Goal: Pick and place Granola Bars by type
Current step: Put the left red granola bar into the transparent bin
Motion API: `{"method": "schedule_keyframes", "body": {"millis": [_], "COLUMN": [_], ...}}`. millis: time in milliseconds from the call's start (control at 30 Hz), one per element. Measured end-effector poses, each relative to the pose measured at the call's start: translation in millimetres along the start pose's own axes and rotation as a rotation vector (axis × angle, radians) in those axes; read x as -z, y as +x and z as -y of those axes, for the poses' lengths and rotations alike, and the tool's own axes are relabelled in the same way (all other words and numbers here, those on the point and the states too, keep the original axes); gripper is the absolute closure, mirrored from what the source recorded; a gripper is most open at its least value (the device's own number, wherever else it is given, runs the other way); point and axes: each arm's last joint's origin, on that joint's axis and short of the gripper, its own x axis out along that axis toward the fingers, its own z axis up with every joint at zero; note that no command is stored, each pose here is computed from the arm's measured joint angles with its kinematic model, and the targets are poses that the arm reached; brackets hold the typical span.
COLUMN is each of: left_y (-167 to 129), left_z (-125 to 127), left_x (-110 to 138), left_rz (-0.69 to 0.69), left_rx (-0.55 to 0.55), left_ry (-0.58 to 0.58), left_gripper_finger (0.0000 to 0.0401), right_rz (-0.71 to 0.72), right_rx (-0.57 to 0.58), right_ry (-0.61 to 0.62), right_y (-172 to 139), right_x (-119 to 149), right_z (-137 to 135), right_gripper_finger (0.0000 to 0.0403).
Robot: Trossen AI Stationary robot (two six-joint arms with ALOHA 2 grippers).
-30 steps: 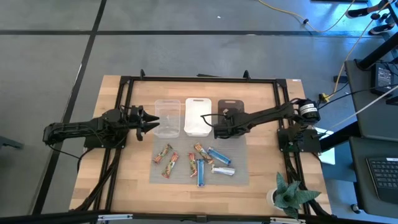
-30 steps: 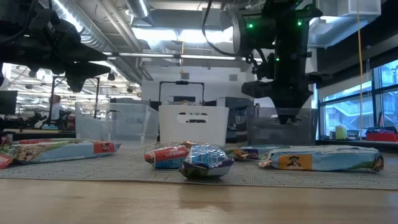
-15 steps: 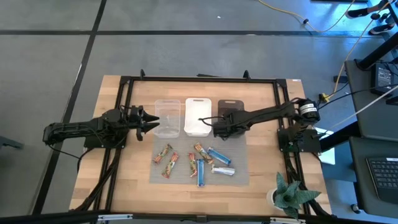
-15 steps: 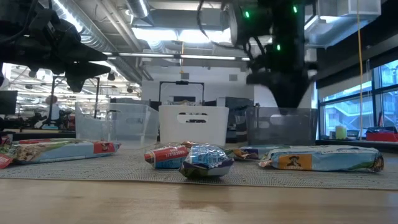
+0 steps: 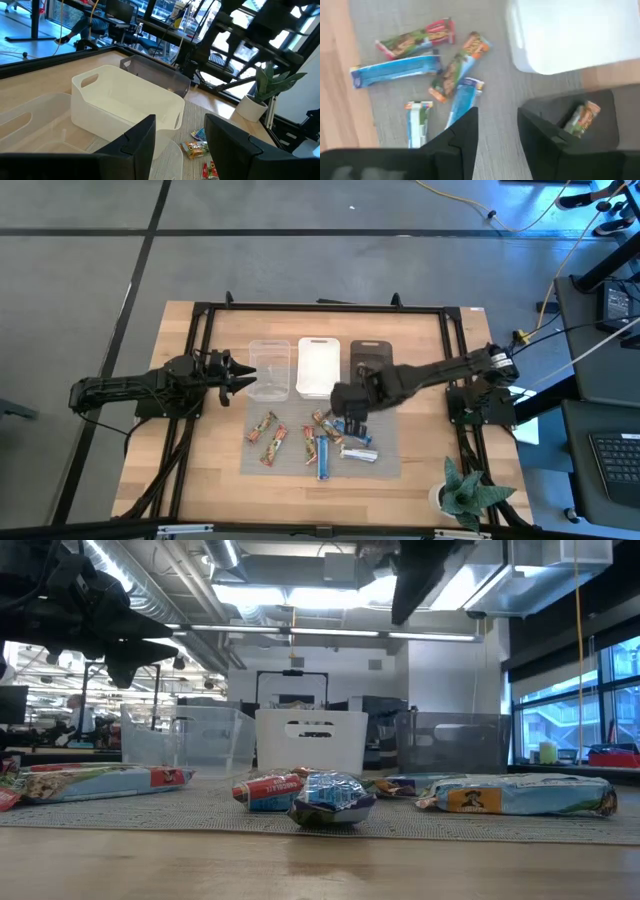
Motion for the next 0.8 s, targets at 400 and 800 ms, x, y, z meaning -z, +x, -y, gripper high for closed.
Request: {"method": "schedule_keyframes", "body": {"millis": [400, 800], "left_y": [0.0, -0.1], "left_z": [0.2, 1.0], "left_x": [-1.0, -4.0], "left_rz": [0.012, 0.049], "left_rx": [-0.003, -0.006], "left_ry": [0.000, -0.001], "left_gripper_finger": [0.0239, 0.0227], "right_rz": [0.085, 0.435], "right_rx": [0.210, -0.027], "right_ry": [-0.164, 0.036], "right_y": [-26.3, -46.9], "right_x": [36.4, 139.2], "right_z": [-34.9, 37.1], "right_gripper_finger": [0.0263, 0.0263]}}
